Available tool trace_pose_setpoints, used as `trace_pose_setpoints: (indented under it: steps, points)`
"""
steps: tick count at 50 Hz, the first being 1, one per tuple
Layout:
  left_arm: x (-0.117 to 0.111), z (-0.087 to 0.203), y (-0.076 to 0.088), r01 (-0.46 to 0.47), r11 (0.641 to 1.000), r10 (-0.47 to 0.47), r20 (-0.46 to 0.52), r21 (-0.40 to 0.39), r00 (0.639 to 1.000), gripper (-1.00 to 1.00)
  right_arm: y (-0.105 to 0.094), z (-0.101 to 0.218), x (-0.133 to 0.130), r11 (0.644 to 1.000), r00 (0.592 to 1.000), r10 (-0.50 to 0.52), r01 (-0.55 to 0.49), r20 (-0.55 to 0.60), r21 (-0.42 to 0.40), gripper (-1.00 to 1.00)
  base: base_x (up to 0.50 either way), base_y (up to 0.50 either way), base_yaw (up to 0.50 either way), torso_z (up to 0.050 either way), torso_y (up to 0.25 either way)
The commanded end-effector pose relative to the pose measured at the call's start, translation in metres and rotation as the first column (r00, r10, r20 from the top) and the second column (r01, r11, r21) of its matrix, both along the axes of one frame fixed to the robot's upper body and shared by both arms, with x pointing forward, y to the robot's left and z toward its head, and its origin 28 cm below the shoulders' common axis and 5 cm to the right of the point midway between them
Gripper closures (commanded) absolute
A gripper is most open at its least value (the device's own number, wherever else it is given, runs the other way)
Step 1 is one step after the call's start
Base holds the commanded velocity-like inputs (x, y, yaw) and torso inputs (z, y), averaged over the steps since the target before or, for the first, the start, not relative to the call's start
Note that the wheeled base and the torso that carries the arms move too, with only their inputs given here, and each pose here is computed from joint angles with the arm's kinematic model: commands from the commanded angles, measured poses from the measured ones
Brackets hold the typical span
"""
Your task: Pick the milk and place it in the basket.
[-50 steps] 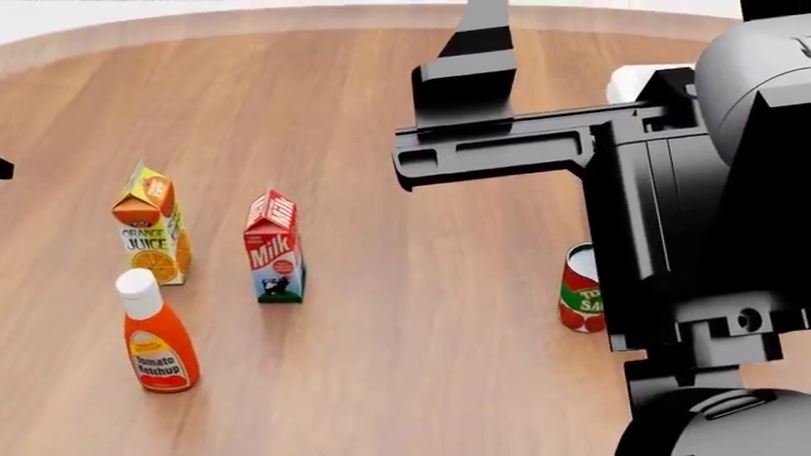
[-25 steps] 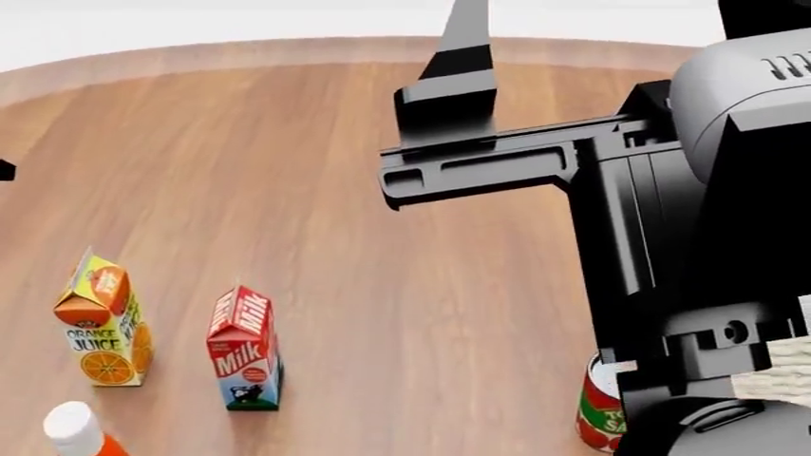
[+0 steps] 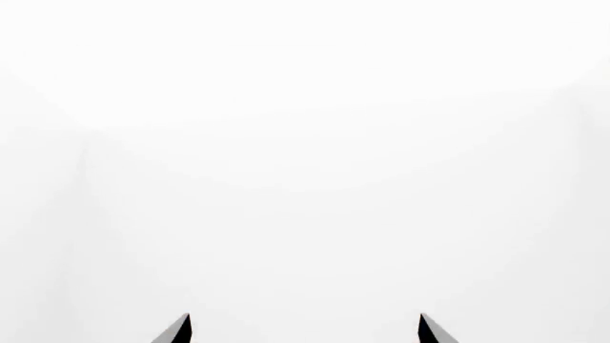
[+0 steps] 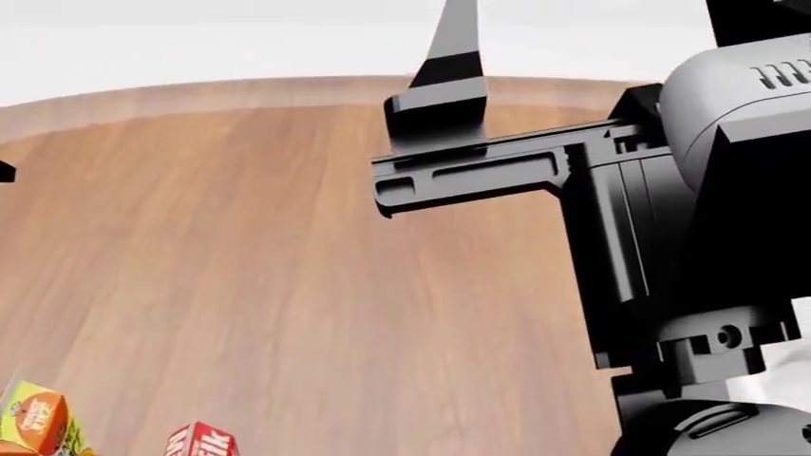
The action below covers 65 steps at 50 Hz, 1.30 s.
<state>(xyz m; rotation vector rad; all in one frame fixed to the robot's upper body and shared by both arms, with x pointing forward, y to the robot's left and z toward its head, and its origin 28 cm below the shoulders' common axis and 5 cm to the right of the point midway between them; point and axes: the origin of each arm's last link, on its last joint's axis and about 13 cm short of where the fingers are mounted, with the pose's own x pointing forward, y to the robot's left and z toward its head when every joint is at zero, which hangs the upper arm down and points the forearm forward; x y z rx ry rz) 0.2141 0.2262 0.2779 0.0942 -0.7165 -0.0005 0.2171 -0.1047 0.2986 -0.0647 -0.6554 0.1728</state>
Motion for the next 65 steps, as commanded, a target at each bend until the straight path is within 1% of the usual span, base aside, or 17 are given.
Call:
trace_pose_setpoints:
  steps: [1,13,17,18,30,34,35,37,39,43,44,48,49,57,60,62,65]
  points:
    - [0.0,0.0,0.0,-0.001,1.0,0.001,-0.002,0.0,1.0,-1.0,0.0,-0.001,0.0,1.0,1.0,0.007,-0.007,-0.003,0.0,-1.0,0.48,0.0,0.0,0.0,0.0]
    - [0.001,-0.001,0.001,-0.002,1.0,0.002,0.0,0.0,1.0,-1.0,0.001,-0.002,-0.001,1.0,1.0,0.019,-0.019,0.002,-0.003,-1.0,0.5,0.0,0.0,0.0,0.001]
    - [0.0,-0.001,0.0,-0.002,1.0,0.002,-0.001,0.001,1.0,-1.0,0.0,-0.001,0.0,1.0,1.0,0.011,-0.011,0.004,0.001,-1.0,0.5,0.0,0.0,0.0,0.003]
    - [0.0,-0.001,0.0,-0.002,1.0,0.002,-0.001,0.001,1.0,-1.0,0.0,-0.002,0.001,1.0,1.0,-0.004,0.004,-0.015,-0.008,-1.0,0.5,0.0,0.0,0.0,0.0]
    - [0.0,-0.001,0.0,-0.001,1.0,0.001,-0.001,0.002,1.0,-1.0,0.0,-0.001,0.003,0.999,1.0,-0.001,0.0,-0.02,-0.042,-1.0,0.0,0.0,0.0,0.0,0.001]
    - [0.0,-0.001,0.0,-0.001,1.0,0.001,-0.001,0.003,1.0,-1.0,-0.001,-0.001,0.005,0.997,1.0,-0.003,0.001,-0.029,-0.071,-1.0,0.0,0.0,0.0,0.0,0.0]
    - [0.0,-0.002,0.001,-0.001,1.0,0.001,-0.002,0.002,1.0,-1.0,-0.002,0.0,0.005,0.998,0.998,0.038,-0.041,-0.055,-0.052,-1.0,0.0,0.0,0.0,0.0,0.0]
    - [0.0,-0.002,0.001,-0.002,1.0,0.002,-0.004,0.002,1.0,-1.0,-0.003,0.001,0.005,0.995,0.997,0.051,-0.056,-0.059,-0.078,-1.0,0.0,0.0,0.0,0.0,0.0]
    - [0.0,-0.003,0.001,-0.004,1.0,0.004,-0.003,0.001,1.0,-1.0,-0.004,0.002,0.005,0.995,0.995,0.063,-0.069,-0.071,-0.078,-1.0,0.0,0.0,0.0,0.0,0.0]
    - [-0.001,-0.002,0.002,-0.006,1.0,0.006,-0.002,0.0,1.0,-1.0,-0.009,0.003,0.007,0.988,0.989,0.096,-0.108,-0.109,-0.108,-1.0,0.0,0.0,0.0,0.0,0.0]
    - [-0.001,-0.002,0.002,-0.006,1.0,0.006,-0.003,0.0,1.0,-1.0,-0.012,0.001,0.006,0.983,0.981,0.135,-0.151,-0.136,-0.108,-1.0,0.0,0.0,0.0,0.0,0.0]
    - [-0.001,-0.002,0.001,-0.005,1.0,0.005,-0.005,0.002,1.0,-1.0,-0.015,0.001,0.004,0.977,0.971,0.172,-0.19,-0.167,-0.097,-1.0,0.0,0.0,0.0,0.0,0.0]
    - [-0.001,-0.002,0.001,-0.004,1.0,0.004,-0.004,0.003,1.0,-1.0,-0.017,0.001,0.002,0.97,0.96,0.203,-0.224,-0.195,-0.092,-1.0,0.0,0.0,0.0,0.0,0.0]
    - [-0.002,-0.001,0.001,-0.004,1.0,0.004,-0.003,0.004,1.0,-1.0,-0.02,0.001,-0.003,0.942,0.911,0.3,-0.33,-0.284,-0.063,-1.0,0.0,0.0,0.0,0.0,0.0]
    - [-0.002,-0.001,0.001,-0.004,1.0,0.004,-0.004,0.005,1.0,-1.0,-0.02,0.001,-0.005,0.923,0.88,0.34,-0.38,-0.33,-0.06,-1.0,0.0,0.0,0.0,0.0,0.0]
    - [-0.002,-0.001,0.001,-0.005,1.0,0.005,-0.004,0.004,1.0,-1.0,-0.019,0.0,-0.006,0.917,0.871,0.347,-0.393,-0.348,-0.068,-1.0,0.0,0.0,0.0,0.0,0.0]
    - [-0.002,-0.001,0.002,-0.007,1.0,0.007,-0.005,0.003,1.0,-1.0,-0.018,-0.004,-0.006,0.897,0.835,0.382,-0.439,-0.395,-0.061,-1.0,0.0,0.0,0.0,0.0,0.0]
